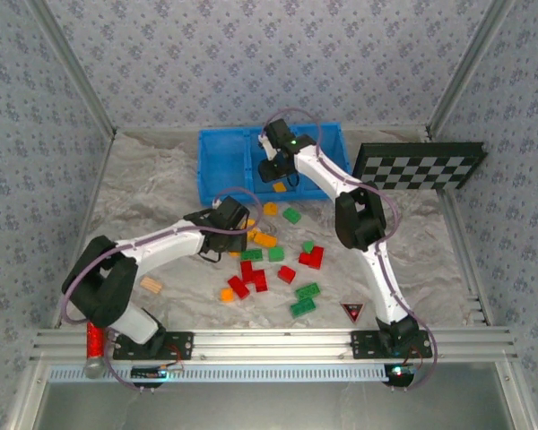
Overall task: Sort the legos into containers by color
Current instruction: Pick up the lego from the center of the table, then place the lego in the container.
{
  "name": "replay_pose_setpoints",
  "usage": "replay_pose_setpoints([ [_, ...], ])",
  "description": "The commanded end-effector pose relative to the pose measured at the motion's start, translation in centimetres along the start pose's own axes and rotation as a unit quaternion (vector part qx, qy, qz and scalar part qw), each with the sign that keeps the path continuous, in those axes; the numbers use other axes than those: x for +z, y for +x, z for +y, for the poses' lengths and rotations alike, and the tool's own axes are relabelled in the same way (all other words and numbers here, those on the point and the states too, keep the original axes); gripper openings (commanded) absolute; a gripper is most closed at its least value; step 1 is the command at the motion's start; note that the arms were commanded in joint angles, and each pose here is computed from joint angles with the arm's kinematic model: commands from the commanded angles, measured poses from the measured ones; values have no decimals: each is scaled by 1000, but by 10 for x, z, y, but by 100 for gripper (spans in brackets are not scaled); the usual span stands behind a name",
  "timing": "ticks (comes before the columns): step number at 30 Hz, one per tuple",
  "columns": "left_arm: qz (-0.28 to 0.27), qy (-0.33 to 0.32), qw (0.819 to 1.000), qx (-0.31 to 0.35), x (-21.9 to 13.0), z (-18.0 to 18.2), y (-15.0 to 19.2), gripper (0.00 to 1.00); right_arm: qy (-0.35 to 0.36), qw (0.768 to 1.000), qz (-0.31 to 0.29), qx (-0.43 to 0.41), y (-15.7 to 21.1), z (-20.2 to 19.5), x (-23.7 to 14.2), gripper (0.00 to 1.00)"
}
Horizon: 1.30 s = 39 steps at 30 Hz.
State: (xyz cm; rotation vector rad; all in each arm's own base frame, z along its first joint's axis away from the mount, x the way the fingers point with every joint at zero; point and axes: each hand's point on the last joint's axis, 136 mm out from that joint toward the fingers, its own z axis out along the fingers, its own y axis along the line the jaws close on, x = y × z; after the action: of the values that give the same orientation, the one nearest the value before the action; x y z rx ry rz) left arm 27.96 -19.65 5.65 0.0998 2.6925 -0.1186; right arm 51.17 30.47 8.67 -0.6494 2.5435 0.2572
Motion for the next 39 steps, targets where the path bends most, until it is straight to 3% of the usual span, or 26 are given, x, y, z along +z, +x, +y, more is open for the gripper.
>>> replay_pose_setpoints([
  [1, 4, 15, 1000, -12, 8, -12, -1, 63, -13, 999, -49, 1, -25, 11, -49, 48],
  [5, 20, 18, 1000, -12, 20, -16, 4, 57, -16, 998, -63, -1, -25, 15, -71, 47],
  [11, 33, 16, 999, -13, 29, -19, 7, 40, -18, 997, -75, -7, -13, 20, -101, 49],
  [17, 35, 20, 999, -5, 26, -24, 2, 27, -10, 998, -68, -10, 39, 15, -128, 52],
  [20, 29, 28, 999, 4, 14, -27, -6, 24, 3, 999, -51, 0, 82, 9, -141, 54],
  [25, -2, 41, 999, 24, -17, -38, -37, 23, 15, 999, -23, 41, 155, 4, -155, 55],
  [31, -60, 76, 994, 56, -57, -67, -93, 23, 13, 994, 11, 105, 218, 7, -163, 56],
  [39, -125, 100, 984, 82, -67, -110, -162, 23, -13, 983, 40, 177, 279, 24, -160, 57],
])
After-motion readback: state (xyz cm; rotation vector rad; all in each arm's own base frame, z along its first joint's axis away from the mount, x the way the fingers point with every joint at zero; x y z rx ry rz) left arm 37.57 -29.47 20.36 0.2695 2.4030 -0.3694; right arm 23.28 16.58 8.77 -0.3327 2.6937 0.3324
